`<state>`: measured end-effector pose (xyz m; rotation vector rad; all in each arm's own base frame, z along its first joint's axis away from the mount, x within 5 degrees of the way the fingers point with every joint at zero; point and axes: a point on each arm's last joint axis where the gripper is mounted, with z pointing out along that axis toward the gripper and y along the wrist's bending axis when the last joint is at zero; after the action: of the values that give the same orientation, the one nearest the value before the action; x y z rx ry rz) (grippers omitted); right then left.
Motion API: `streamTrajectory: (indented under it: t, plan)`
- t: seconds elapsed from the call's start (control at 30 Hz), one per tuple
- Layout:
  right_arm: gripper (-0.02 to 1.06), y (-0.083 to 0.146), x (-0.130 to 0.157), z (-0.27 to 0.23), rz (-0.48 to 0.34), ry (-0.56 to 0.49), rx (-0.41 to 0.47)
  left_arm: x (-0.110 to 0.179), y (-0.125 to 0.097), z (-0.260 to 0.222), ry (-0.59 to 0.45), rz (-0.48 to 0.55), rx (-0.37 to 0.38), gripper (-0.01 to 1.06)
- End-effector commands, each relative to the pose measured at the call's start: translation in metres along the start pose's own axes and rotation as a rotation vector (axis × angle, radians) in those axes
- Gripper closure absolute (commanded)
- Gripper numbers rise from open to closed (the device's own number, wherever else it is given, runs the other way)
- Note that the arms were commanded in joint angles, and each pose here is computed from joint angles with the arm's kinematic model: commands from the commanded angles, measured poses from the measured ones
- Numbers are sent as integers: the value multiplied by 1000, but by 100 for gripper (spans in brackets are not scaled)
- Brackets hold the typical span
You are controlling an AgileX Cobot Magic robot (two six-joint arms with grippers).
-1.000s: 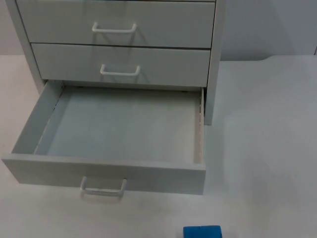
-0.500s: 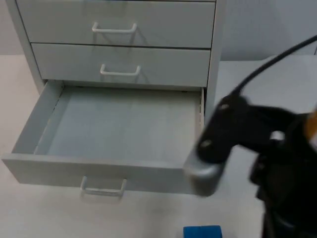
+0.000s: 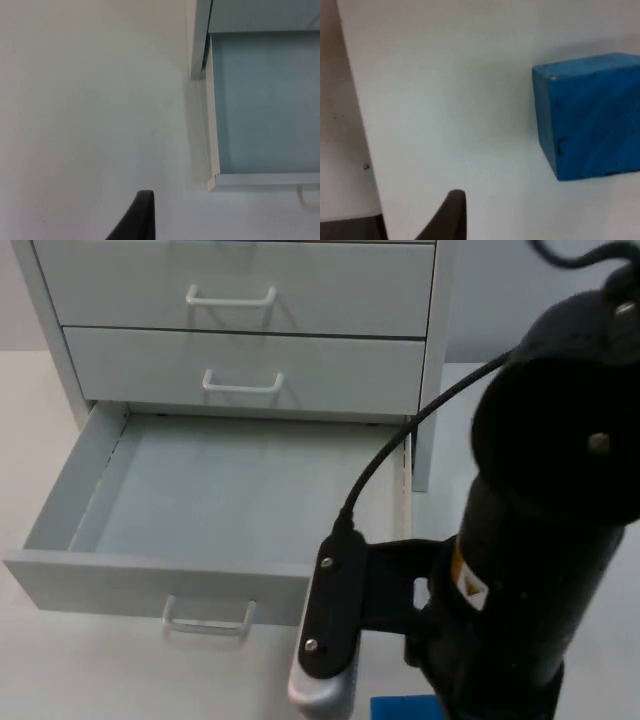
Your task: Open the drawer with the left hand, place the block into the drawer with the right hand, then close the drawer with the left hand.
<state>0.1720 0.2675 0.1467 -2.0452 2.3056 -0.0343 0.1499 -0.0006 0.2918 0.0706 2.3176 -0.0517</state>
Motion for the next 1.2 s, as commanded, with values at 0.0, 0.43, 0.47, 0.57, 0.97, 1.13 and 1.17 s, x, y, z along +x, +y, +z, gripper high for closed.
streamTrajectory:
  t: [0.0, 0.43, 0.47, 0.57, 0.97, 1.13, 1.17]
  plan:
    - [-1, -3, -6, 4, -28, -12, 17, 0, -2, -1, -5, -5, 14, 0]
    - [-1, -6, -16, 34, -40, -24, 24, 0, -2, -1, -6, -8, 17, 0]
    - [0, -6, -16, 34, -40, -29, 25, 0, -2, -1, -6, -8, 17, 0]
    - [3, -6, -17, 34, -40, -36, 29, 0, -2, -1, -6, -8, 17, 0]
    - [64, -6, -17, 34, -40, -35, 28, 0, -2, -1, -6, -8, 17, 0]
    - [99, -5, -14, 34, -39, -11, 18, 0, -3, -1, -7, -16, 23, 0]
    - [105, -5, -13, 33, -39, 4, 12, 0, -3, -1, -7, -17, 24, 0]
